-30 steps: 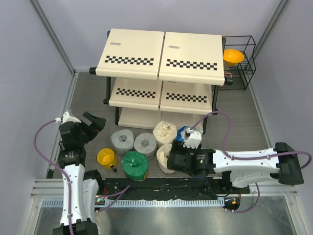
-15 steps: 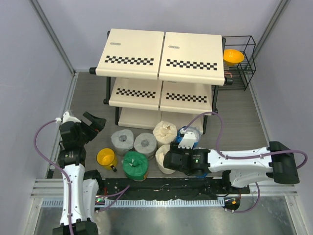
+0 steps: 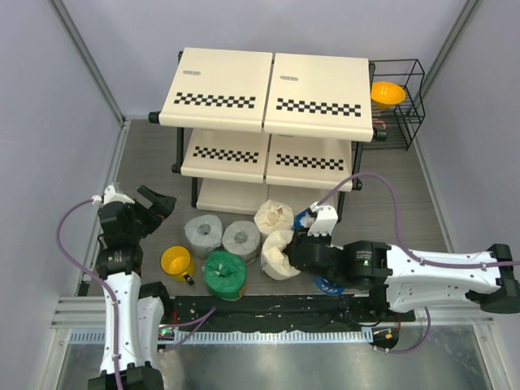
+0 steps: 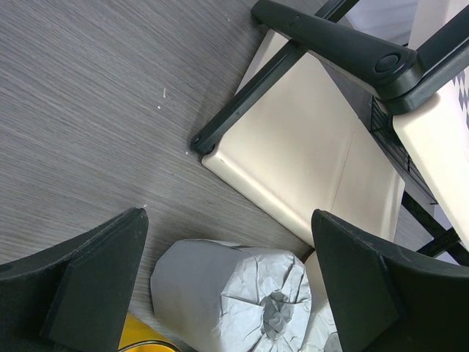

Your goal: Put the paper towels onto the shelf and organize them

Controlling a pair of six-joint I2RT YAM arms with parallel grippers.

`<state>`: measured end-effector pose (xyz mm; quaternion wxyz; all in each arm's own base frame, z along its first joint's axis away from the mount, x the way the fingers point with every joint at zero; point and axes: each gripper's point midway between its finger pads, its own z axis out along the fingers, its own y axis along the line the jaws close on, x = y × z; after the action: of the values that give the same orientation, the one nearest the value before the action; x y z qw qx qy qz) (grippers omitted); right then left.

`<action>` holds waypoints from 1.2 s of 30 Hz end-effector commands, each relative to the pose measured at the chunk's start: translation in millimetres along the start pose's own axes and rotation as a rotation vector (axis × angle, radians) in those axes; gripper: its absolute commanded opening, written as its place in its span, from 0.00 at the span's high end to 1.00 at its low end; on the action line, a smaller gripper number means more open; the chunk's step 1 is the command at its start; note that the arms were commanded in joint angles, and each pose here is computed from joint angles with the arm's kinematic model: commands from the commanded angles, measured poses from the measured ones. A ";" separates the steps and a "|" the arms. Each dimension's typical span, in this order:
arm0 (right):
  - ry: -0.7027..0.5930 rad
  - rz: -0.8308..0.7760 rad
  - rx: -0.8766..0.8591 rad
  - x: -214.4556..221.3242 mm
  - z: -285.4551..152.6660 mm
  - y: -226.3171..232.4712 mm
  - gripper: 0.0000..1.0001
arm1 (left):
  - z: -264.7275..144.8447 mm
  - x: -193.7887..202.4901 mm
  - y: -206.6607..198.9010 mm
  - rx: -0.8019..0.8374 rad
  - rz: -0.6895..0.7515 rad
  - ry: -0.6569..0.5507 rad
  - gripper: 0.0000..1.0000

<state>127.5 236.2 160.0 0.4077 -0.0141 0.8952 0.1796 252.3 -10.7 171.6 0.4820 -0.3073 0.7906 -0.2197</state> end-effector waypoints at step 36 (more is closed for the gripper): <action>-0.734 -0.026 -0.236 -452.8 -84.2 128.4 0.67 | -1.6 -5.0 -9.2 0.036 -0.002 -0.007 0.00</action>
<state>340.1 259.9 563.0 0.6936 0.0159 0.6907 0.2039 252.3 -11.1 171.6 0.4815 -0.3068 0.7908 -0.2207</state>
